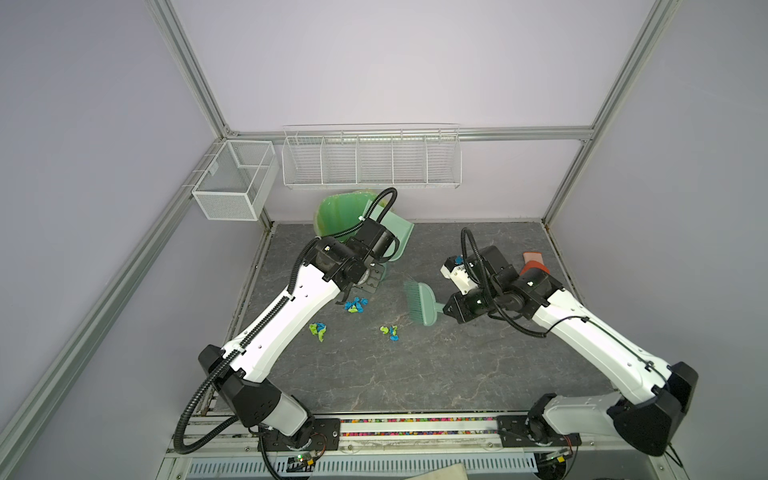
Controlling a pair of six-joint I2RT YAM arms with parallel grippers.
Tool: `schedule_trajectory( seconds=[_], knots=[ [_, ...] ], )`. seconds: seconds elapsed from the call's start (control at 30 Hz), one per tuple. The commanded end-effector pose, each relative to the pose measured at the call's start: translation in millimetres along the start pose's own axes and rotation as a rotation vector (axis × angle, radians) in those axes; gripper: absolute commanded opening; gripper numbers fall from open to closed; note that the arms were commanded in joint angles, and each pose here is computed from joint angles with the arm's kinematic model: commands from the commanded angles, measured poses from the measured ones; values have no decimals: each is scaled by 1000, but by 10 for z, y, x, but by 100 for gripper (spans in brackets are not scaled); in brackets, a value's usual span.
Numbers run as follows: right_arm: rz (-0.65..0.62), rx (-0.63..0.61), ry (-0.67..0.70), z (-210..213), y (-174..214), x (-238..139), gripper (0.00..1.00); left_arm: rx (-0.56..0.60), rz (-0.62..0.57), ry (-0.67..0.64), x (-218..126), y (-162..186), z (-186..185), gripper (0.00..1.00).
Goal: Sweep away the paper scraps from the table
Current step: 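Lower the dustpan toward the scraps with the left gripper while the right brush approaches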
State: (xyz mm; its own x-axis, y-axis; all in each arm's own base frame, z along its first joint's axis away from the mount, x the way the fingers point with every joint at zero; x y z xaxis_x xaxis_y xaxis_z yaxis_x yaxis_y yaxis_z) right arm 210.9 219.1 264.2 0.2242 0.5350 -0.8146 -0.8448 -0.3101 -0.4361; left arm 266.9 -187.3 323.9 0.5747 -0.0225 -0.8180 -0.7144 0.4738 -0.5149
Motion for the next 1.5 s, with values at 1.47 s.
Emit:
schedule_trajectory(
  seconds=[1.47],
  knots=[
    [317,109,40,-603,39,932,7,-26,154,83,180,528,-139,0]
  ],
)
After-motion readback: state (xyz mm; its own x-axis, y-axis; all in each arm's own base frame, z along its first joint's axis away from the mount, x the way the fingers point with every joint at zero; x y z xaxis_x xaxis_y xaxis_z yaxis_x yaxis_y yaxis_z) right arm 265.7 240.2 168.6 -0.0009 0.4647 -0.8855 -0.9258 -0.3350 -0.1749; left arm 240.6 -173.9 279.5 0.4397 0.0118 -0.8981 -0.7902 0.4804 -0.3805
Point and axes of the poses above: each gripper's point midway between its finger pads, its own x axis out along the fingers, its own z axis along the line the jaws close on, y = z × x, the point moved 5 cm from there along -x, back along the fingers, and after that the axes turned 3 degrees about x, right-handed, at the moved point
